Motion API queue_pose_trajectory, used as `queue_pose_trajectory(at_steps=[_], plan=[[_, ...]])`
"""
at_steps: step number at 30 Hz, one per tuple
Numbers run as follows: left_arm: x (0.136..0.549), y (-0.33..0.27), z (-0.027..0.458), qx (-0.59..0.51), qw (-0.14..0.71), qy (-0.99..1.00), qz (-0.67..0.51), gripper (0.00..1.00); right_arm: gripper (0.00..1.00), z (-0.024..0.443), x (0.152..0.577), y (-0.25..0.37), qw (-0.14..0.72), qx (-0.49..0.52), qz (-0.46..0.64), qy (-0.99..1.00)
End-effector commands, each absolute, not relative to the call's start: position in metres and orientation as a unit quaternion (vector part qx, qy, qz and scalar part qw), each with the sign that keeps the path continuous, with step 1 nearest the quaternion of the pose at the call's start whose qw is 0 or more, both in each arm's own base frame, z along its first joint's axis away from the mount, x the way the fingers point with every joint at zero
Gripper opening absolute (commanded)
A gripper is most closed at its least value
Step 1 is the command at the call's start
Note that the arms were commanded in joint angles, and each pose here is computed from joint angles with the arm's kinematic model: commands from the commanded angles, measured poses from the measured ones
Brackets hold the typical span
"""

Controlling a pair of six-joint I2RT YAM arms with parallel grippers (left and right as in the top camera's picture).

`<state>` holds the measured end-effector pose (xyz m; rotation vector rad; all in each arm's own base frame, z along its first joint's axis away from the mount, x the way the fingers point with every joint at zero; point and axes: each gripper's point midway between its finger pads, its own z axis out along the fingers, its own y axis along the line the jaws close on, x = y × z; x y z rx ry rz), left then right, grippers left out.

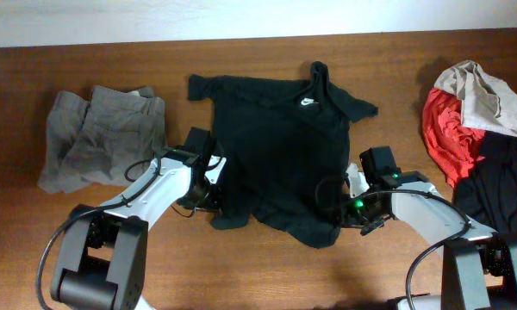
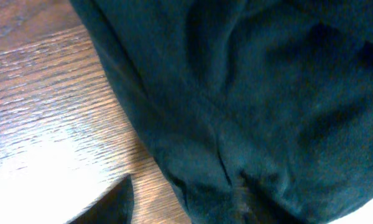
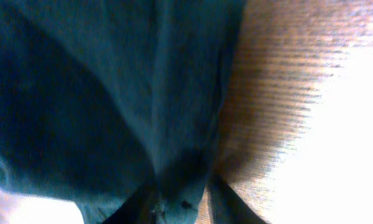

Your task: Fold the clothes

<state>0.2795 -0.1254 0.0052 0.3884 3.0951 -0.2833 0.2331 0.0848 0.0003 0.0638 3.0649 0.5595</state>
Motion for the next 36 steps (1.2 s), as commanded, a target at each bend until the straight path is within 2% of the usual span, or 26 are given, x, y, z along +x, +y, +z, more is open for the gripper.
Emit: queue_pose_trajectory(at_steps=[1, 3, 6, 11, 14, 20, 24, 33, 36], plan=[[0.275, -0.125, 0.001, 0.121, -0.006, 0.988, -0.099, 0.32, 0.21, -0.003, 0.226, 0.086, 0.007, 0.017, 0.179, 0.984], [0.273, -0.125, 0.001, 0.121, -0.009, 0.988, -0.097, 0.15, 0.15, -0.003, 0.226, 0.086, 0.007, 0.017, 0.179, 0.984], [0.27, -0.124, 0.001, 0.121, -0.014, 0.988, -0.096, 0.01, 0.06, -0.003, 0.227, 0.085, 0.008, 0.018, 0.179, 0.984], [0.272, -0.106, 0.024, 0.101, -0.028, 0.991, -0.08, 0.01, 0.04, 0.022, 0.236, 0.065, 0.01, 0.021, 0.114, 0.993], [0.281, -0.094, 0.054, 0.091, -0.014, 0.993, -0.077, 0.01, 0.04, 0.061, 0.248, 0.052, 0.033, 0.021, 0.075, 0.996], [0.295, -0.073, 0.105, 0.062, 0.046, 0.994, -0.083, 0.01, 0.04, 0.128, 0.259, 0.051, 0.069, 0.019, 0.073, 0.995], [0.29, -0.068, 0.119, 0.058, 0.058, 0.993, -0.084, 0.01, 0.04, 0.133, 0.25, 0.048, 0.049, 0.031, 0.067, 0.996], [0.274, -0.066, 0.119, 0.06, 0.029, 0.994, -0.081, 0.01, 0.05, 0.131, 0.227, 0.046, 0.0, 0.066, 0.061, 0.996], [0.272, -0.066, 0.119, 0.06, 0.026, 0.995, -0.081, 0.02, 0.17, 0.131, 0.222, 0.045, -0.011, 0.067, 0.059, 0.996]])
